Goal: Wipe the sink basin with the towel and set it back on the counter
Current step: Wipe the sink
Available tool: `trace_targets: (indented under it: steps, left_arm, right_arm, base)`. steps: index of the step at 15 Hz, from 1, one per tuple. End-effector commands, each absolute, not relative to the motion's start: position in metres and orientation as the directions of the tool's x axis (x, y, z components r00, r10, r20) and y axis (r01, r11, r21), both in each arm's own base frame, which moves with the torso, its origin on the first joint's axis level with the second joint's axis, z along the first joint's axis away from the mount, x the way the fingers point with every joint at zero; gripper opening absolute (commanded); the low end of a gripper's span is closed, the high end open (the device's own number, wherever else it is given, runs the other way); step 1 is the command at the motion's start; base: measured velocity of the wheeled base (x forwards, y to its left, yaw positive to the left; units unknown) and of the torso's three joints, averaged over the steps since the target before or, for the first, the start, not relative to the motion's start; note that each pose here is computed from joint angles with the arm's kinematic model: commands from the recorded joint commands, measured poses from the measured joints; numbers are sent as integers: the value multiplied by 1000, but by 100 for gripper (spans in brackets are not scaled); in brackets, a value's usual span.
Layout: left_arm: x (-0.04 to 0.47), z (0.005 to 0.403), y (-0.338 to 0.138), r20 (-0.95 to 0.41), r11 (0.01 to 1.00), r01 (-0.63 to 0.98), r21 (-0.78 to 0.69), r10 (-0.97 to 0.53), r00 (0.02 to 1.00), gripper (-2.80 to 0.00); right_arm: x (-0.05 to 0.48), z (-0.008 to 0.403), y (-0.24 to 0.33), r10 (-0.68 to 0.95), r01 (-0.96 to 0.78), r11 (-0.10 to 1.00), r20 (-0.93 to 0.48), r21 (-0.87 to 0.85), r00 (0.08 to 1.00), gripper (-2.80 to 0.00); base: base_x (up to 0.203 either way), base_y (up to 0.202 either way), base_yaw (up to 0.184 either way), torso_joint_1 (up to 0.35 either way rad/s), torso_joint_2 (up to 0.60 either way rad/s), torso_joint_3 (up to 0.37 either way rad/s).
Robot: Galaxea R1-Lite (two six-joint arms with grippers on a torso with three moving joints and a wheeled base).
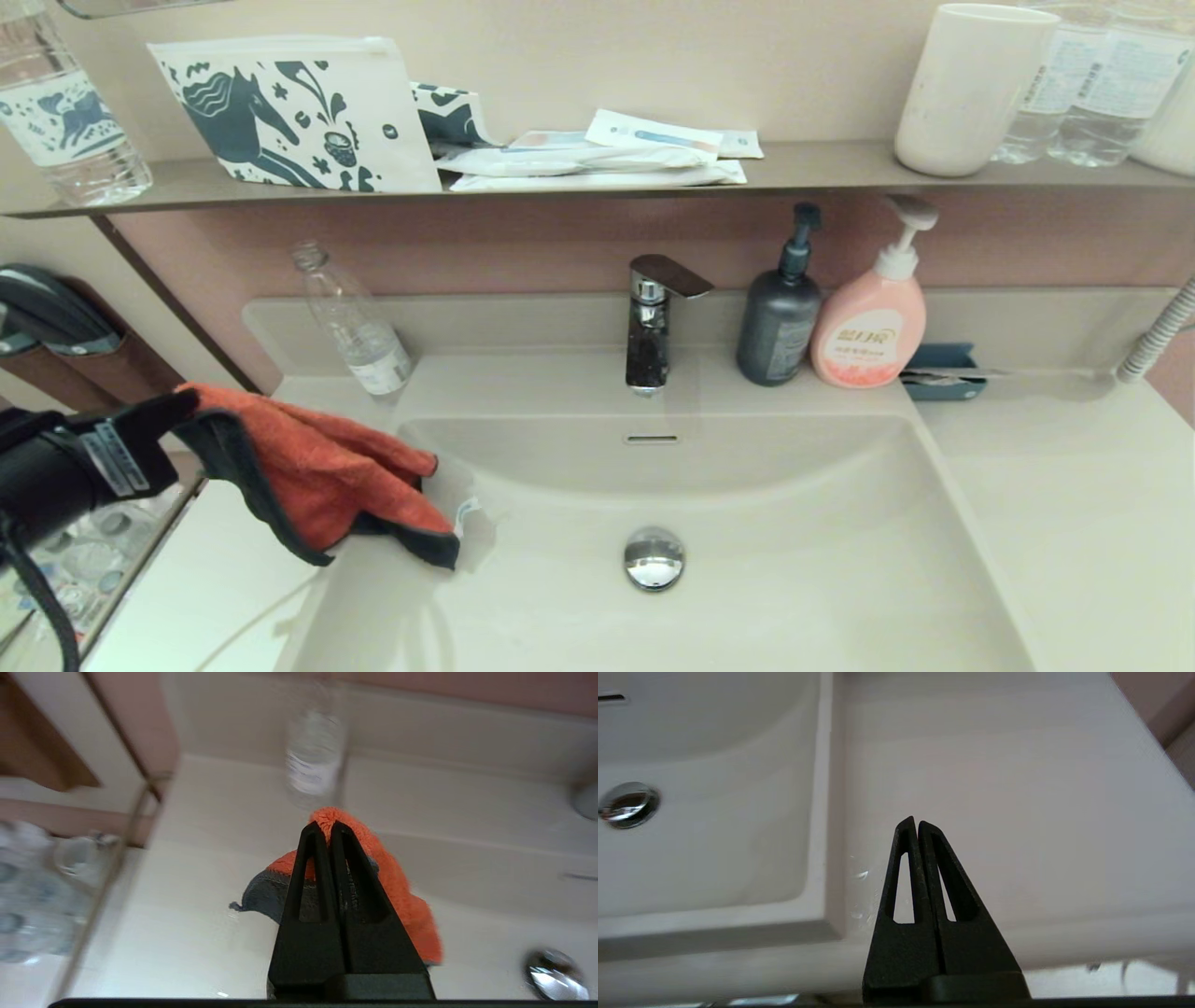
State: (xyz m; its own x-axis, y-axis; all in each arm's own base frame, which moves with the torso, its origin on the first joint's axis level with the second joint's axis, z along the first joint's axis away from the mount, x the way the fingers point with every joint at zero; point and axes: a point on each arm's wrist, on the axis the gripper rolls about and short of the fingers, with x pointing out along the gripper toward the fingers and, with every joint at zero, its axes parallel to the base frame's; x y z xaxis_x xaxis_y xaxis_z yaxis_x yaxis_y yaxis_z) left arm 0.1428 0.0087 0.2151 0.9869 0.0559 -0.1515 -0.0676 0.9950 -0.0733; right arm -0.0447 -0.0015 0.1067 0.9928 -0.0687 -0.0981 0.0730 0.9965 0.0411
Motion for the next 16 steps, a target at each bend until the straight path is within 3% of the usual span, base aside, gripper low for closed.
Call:
trace_targets:
  steps: [1, 10, 16]
  left_arm:
    - [144, 226, 18, -114, 991, -126, -35, 121, 986, -280]
    - [138, 253, 47, -18, 948, -315, 35, 316, 949, -280]
    - [116, 223, 43, -119, 942, -332, 41, 334, 935, -280]
  right_arm:
    - [-30, 89, -1, -63, 63, 998, -24, -19, 998, -280]
    - [-25, 75, 0, -9, 8, 1000, -57, -17, 998, -280]
    - [-25, 76, 0, -12, 12, 1000, -55, -10, 998, -280]
  base:
    - [0, 0, 0, 0, 0, 0]
    - [0, 0, 0, 0, 0, 0]
    - [0, 0, 0, 0, 0, 0]
